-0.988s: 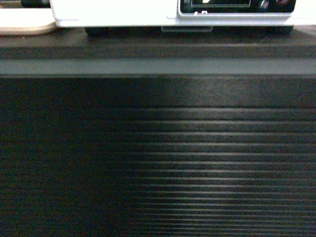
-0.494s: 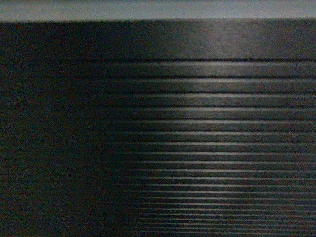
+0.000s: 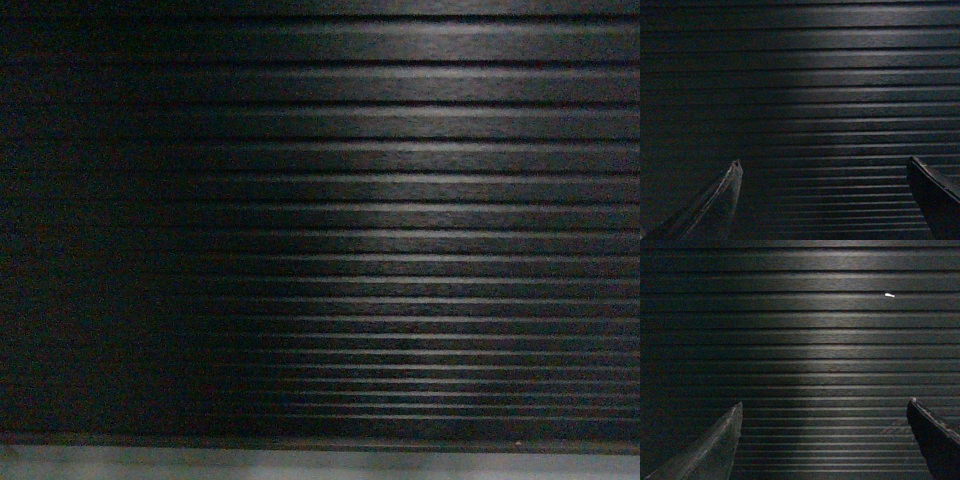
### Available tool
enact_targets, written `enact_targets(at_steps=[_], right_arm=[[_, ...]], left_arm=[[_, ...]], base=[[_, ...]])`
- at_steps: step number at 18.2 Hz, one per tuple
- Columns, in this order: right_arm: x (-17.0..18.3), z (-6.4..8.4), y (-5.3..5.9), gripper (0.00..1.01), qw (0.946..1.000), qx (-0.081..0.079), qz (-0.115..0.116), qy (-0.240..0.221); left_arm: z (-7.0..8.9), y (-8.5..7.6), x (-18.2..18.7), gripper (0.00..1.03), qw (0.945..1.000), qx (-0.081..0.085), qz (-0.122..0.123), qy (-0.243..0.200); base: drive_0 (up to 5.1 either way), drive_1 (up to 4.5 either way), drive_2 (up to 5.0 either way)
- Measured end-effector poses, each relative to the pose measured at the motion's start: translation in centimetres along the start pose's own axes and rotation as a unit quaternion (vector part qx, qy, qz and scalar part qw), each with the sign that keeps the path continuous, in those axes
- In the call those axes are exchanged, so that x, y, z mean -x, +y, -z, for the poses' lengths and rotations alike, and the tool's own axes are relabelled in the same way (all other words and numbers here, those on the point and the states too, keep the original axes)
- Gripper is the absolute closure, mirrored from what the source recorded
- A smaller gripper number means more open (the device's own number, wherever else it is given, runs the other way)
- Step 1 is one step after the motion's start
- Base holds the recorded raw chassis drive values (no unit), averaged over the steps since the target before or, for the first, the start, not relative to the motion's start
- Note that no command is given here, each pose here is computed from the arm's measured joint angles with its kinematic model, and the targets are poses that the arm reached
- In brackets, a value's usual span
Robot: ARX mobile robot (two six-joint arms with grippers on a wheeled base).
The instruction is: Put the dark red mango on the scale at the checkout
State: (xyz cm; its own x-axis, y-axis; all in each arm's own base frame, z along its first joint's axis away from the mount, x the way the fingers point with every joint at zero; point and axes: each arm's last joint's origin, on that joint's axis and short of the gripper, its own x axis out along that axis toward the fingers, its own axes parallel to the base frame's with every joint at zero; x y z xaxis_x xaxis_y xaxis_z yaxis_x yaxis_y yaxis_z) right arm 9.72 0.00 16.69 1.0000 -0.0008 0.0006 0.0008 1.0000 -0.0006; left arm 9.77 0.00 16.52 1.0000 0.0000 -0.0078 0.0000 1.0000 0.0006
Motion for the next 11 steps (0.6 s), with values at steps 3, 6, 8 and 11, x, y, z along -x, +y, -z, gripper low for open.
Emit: enact_targets(at_steps=[3,6,8,11], right_arm=[[0.00,-0.02,0.00,0.03,1.0000,0.000,0.000,-0.001],[0.00,-0.03,0.00,0.03,1.0000,0.000,0.000,-0.002],[0.00,-0.03,0.00,0.03,1.0000,0.000,0.000,-0.002],[0.00,-0.03,0.00,0.03,1.0000,0.000,0.000,-0.002]], left_arm=[[-0.01,0.00,0.00,0.05,1.0000,0.000,0.000,-0.001],[-0.02,0.00,0.00,0.05,1.0000,0.000,0.000,-0.001],[-0.03,0.00,0.00,0.05,1.0000,0.000,0.000,-0.001],[-0.02,0.00,0.00,0.05,1.0000,0.000,0.000,-0.001]], base=[[0.0,0.00,0.0],[0.0,0.00,0.0],[0.0,0.00,0.0],[0.0,0.00,0.0]])
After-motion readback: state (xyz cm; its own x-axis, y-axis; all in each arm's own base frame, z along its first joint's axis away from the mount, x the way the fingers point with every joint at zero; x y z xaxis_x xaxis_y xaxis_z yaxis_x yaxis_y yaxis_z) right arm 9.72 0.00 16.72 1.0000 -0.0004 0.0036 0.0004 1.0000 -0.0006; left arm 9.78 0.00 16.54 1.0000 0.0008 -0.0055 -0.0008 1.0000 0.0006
